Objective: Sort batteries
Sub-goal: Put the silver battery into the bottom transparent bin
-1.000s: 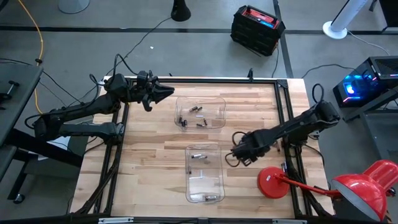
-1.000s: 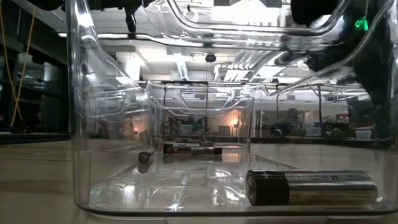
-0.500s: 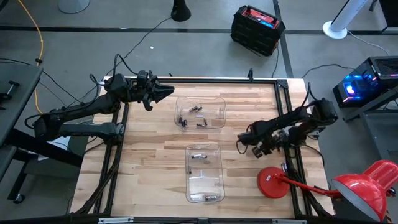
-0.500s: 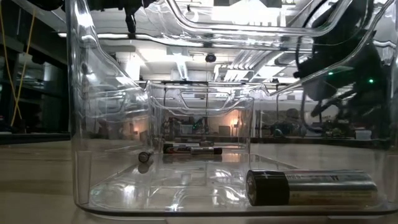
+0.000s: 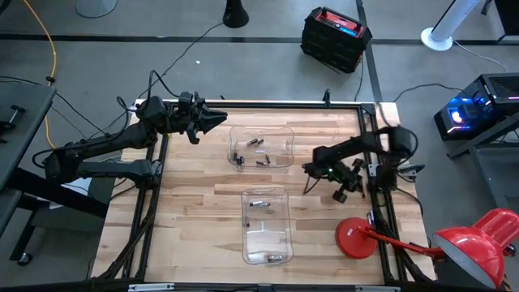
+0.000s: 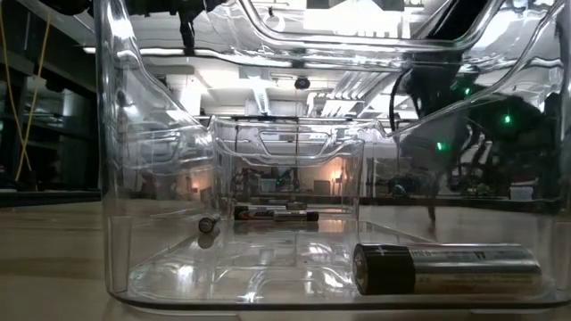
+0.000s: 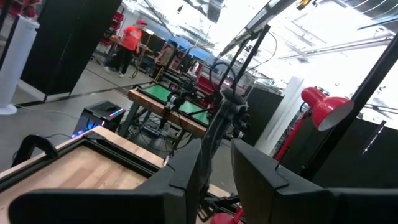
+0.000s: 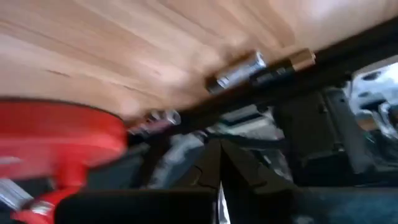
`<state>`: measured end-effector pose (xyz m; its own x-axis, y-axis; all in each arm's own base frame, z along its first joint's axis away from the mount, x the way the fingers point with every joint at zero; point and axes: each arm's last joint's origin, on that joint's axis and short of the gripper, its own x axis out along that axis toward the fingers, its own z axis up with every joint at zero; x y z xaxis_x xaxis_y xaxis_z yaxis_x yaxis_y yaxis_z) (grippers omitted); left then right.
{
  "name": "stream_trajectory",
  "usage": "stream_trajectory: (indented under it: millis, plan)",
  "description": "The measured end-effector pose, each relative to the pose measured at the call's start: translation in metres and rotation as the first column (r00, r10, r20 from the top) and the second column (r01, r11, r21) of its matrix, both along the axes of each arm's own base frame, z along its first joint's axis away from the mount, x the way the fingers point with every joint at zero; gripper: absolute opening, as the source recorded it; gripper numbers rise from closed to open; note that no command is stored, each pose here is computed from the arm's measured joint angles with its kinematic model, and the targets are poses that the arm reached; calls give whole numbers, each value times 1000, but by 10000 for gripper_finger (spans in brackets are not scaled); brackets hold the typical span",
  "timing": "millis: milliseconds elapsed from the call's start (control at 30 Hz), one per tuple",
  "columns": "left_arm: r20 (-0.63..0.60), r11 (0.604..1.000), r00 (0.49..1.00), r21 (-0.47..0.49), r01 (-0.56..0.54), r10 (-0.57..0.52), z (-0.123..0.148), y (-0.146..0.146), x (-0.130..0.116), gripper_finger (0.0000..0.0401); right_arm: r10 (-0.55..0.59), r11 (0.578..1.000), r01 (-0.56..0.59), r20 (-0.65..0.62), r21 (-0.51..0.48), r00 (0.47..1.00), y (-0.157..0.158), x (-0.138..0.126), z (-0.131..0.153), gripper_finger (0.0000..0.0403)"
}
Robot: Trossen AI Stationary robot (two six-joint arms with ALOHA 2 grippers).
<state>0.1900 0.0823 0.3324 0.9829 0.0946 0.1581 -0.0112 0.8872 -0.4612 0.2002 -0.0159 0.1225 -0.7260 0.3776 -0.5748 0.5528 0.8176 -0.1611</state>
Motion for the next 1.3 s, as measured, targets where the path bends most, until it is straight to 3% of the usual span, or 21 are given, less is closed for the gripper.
stream_trajectory:
  millis: [100, 267, 567, 733, 1000, 1133, 1300]
  plan:
    - [0, 1000, 1000, 0, 0, 0, 0, 0, 0, 78, 32, 998, -29, -44, 64, 999, -3, 0, -16, 0]
    - [-1, 1000, 1000, -1, -1, 1, 0, 0, 0, 78, 75, 995, -70, -73, 69, 994, -5, -2, -41, 0]
    - [-1, 1000, 1000, -1, 0, 0, 0, 0, 0, 78, 147, 988, -139, -123, 74, 981, -5, -12, -49, 0]
    - [-1, 1000, 1000, -3, 0, 0, 0, 0, 0, 78, 123, 992, -119, -161, 33, 979, -3, -27, -51, 0]
    - [1, 1000, 1000, -24, 4, -4, 0, 0, 0, 78, 146, 988, -149, -72, -42, 987, -3, -27, -47, 0]
    - [4, 999, 1000, -51, 8, -8, 0, 0, 0, 78, 180, 979, -168, 99, -120, 979, -3, -16, -41, 0]
    - [8, 997, 1000, -77, 12, -12, 0, 0, 0, 78, 189, 970, -150, 211, -190, 959, -5, -15, -24, 0]
